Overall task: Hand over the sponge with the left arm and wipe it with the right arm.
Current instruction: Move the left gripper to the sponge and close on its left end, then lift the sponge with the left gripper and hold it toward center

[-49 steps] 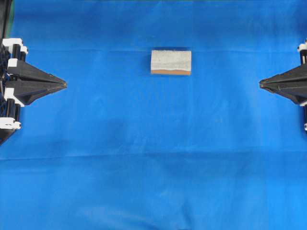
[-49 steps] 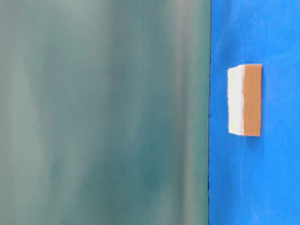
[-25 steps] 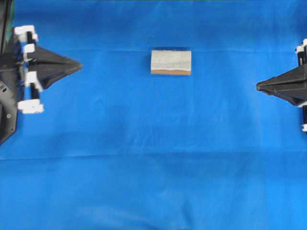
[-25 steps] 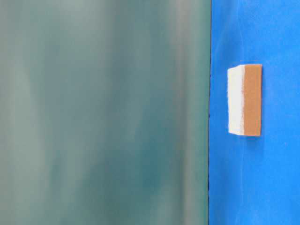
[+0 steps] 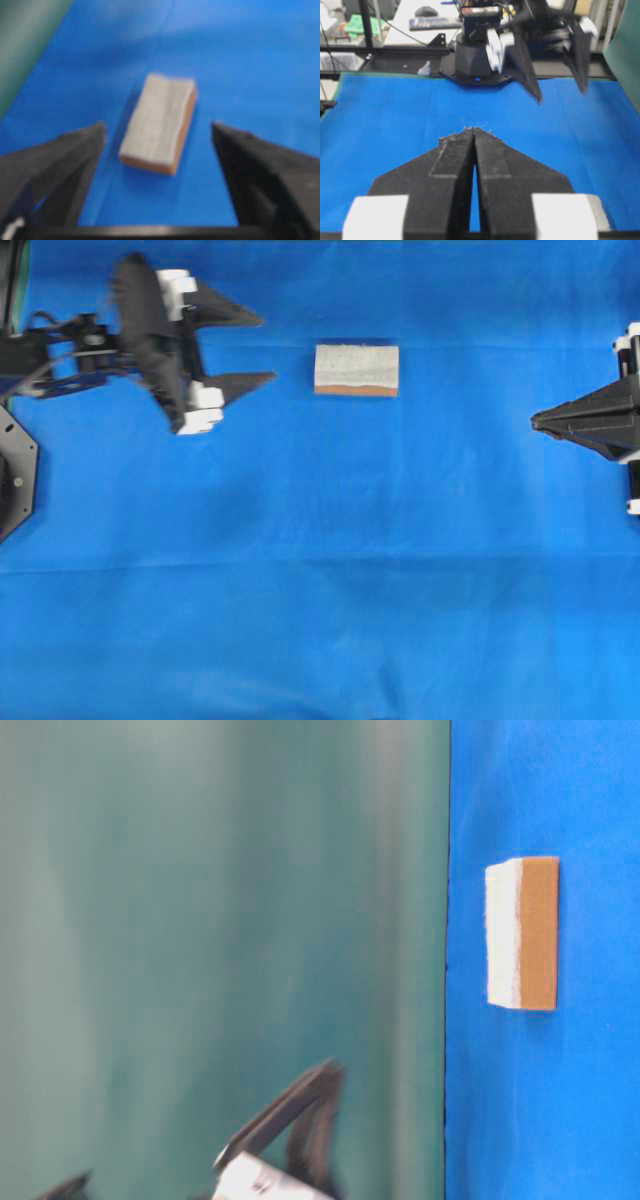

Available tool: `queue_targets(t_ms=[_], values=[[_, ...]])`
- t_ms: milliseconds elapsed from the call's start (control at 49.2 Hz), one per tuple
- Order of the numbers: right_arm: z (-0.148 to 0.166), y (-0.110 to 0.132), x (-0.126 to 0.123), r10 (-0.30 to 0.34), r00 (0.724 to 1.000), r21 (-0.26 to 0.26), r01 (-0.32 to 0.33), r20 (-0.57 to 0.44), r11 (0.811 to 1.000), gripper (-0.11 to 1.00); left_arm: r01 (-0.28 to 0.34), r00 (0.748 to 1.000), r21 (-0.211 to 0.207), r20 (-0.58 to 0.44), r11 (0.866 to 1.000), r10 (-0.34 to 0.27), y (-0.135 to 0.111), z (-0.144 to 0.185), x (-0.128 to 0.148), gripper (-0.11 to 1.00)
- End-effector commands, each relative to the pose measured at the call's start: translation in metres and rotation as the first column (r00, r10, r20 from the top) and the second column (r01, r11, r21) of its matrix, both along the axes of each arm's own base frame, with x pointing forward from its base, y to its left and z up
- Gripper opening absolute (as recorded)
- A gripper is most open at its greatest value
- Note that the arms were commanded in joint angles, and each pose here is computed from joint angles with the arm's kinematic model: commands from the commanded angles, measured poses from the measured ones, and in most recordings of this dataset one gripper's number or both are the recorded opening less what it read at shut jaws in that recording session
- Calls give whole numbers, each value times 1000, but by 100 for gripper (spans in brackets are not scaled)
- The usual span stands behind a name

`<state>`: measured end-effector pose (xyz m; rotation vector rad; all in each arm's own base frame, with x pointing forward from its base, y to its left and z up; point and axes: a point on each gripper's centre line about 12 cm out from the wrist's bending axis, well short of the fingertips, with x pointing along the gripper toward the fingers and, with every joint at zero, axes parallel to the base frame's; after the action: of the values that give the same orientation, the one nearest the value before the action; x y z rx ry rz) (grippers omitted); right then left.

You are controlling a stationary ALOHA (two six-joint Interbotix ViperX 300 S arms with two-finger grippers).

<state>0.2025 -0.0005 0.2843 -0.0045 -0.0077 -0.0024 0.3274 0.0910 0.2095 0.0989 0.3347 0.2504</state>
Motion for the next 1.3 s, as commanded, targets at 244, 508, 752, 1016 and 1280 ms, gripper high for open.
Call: queue_targets(t_ms=[244,508,752,1016,1280], values=[[0,0,6,0,1000,2,0,-15,1000,0,17,994,33,-109,999,-13,21,-48,63,94],[-7,-1,9,-3,999,2,3,-43,1000,0,-13,984,39,-176,999,20,45,-86,80,94],[-8,-3,9,-15,999,2,15,-48,1000,0,-17,976,33,-215,999,24,51,-107,86,94],[-9,-6,10,-26,998,0,26,-52,1000,0,-22,972,25,-235,999,27,53,-110,84,94],[-10,-6,10,-28,998,2,28,-54,1000,0,-28,969,9,-247,1000,29,52,-109,83,49]])
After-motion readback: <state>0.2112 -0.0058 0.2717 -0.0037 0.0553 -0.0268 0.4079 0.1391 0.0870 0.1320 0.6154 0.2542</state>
